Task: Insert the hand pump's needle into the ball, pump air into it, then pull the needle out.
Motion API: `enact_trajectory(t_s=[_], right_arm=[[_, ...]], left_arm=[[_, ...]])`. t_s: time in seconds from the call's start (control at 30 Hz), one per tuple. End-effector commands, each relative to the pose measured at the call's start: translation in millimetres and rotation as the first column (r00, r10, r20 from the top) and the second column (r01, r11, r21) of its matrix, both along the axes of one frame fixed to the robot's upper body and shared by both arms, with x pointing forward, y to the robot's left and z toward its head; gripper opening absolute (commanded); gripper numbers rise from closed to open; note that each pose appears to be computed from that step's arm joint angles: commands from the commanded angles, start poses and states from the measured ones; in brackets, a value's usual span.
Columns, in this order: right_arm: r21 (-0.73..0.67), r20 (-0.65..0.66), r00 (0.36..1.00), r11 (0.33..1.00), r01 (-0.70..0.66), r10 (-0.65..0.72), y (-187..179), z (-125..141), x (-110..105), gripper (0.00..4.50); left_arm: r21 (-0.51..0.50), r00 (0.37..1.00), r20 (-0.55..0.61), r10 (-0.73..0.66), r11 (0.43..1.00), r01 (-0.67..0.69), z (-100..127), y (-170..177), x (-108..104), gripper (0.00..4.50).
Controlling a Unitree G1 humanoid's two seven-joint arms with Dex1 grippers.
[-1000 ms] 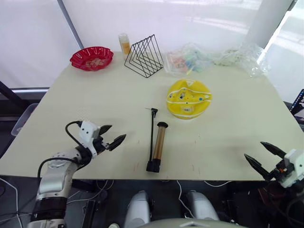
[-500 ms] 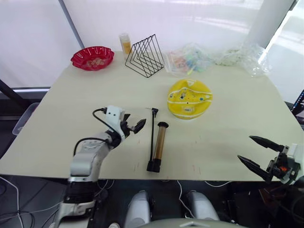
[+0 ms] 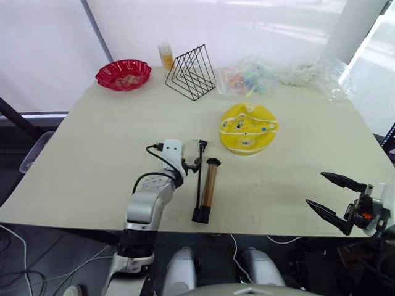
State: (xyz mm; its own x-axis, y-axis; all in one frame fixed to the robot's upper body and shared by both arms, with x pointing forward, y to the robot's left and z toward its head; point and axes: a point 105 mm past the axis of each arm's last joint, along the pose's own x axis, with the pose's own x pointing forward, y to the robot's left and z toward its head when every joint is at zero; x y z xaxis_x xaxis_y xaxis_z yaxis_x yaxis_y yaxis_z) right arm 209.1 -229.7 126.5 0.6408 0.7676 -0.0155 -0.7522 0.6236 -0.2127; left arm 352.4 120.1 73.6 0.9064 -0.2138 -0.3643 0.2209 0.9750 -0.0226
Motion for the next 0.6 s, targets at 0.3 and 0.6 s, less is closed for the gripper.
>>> enact_trajectory(t_s=[0.3,0.6], right_arm=[[-0.009,0.055,0.998,1.000,-0.008,0.008,3.2,18.0,0.9,4.49],[-0.018,0.054,0.999,1.000,0.000,0.001,1.6,19.7,-1.1,4.50]], left_arm=[[0.158,0.994,-0.100,0.037,0.987,-0.021,-24.9,-17.4,12.4,4.50],[0.167,0.981,-0.180,0.072,0.985,-0.041,-41.7,-16.2,5.1,3.84]])
